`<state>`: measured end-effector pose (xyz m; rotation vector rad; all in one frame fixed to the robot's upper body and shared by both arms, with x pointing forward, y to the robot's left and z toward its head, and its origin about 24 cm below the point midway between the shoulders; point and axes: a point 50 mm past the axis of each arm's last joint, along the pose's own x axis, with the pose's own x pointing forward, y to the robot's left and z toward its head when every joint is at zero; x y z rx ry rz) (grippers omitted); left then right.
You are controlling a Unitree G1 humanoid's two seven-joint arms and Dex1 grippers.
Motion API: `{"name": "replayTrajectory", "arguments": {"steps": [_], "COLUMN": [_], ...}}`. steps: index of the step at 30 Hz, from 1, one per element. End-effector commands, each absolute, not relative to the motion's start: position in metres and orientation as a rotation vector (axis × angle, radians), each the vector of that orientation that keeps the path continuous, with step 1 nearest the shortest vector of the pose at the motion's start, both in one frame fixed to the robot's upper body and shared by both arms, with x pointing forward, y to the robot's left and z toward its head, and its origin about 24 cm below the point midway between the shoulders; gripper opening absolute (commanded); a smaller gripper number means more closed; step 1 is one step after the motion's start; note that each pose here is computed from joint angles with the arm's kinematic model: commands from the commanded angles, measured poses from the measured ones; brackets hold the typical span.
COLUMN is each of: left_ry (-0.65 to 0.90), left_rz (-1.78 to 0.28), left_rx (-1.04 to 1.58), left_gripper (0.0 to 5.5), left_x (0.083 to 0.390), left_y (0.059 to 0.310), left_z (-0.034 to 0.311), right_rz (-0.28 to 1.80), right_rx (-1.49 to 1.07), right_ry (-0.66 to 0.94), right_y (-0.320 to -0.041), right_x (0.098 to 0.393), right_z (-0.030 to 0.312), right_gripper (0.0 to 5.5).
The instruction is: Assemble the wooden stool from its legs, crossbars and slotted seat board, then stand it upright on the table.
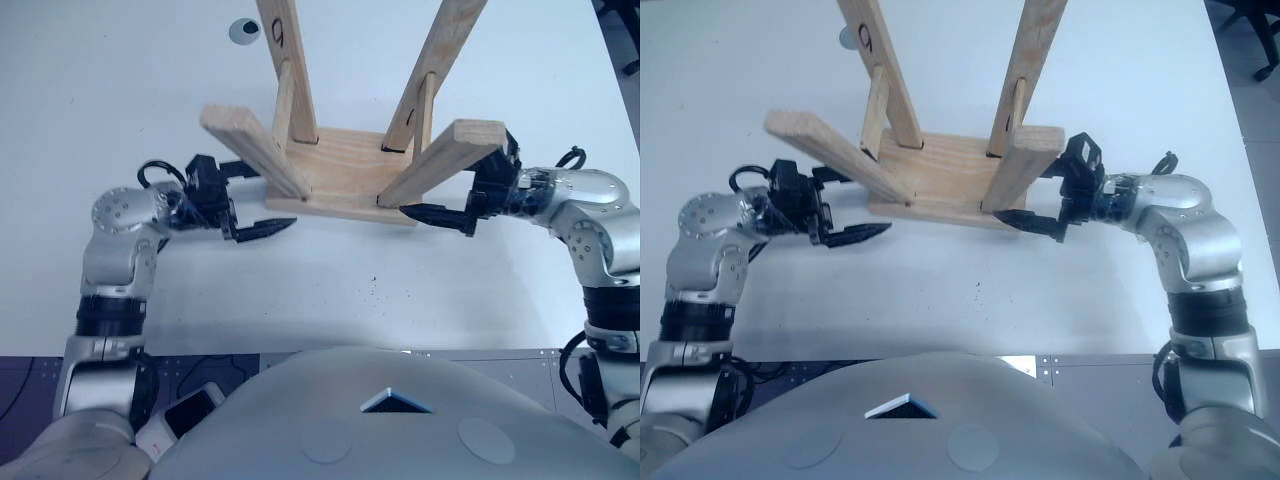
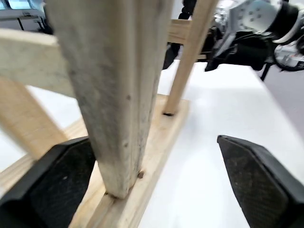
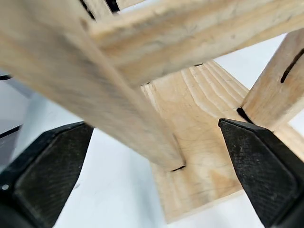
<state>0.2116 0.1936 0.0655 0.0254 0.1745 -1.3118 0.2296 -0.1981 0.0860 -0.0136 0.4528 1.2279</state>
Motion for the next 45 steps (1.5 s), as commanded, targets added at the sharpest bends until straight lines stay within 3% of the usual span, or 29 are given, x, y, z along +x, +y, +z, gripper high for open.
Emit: {"name": "replayTrajectory", "arguments": {"steps": [1, 5, 21, 26, 29, 34, 40, 45], "left_ry": [0.184, 0.191, 0.214, 0.318, 0.427, 0.618, 0.850, 0.932], "left_rz": [-1.300, -1.259, -1.224, -1.298, -1.295, -1.185, -1.058, -1.061], "left_rx": [0.026, 0.039, 0.010, -0.152, -0.327, -0.632, -0.670, -0.672], "left_gripper": [4.44, 4.49, 2.15, 1.45, 1.34, 1.22, 1.15, 1.15], "left_x": [0.205, 0.212, 0.220, 0.207, 0.205, 0.231, 0.264, 0.281], "left_y": [0.190, 0.198, 0.203, 0.195, 0.187, 0.192, 0.203, 0.203], "left_z": [0.072, 0.076, 0.074, 0.083, 0.104, 0.138, 0.120, 0.106], "right_rz": [1.260, 1.256, 1.219, 1.203, 1.171, 1.122, 1.085, 1.004], "right_rx": [0.012, 0.044, 0.083, 0.150, 0.324, 0.641, 0.693, 0.636], "right_ry": [0.473, 0.459, 0.422, 0.453, 0.488, 0.681, 0.924, 1.066], "right_y": [-0.207, -0.205, -0.197, -0.198, -0.201, -0.199, -0.184, -0.184], "right_x": [0.224, 0.226, 0.232, 0.232, 0.233, 0.241, 0.248, 0.263], "right_z": [0.092, 0.092, 0.088, 0.093, 0.111, 0.134, 0.123, 0.116], "right_gripper": [4.79, 4.50, 1.79, 1.68, 1.66, 1.61, 1.33, 1.32]}}
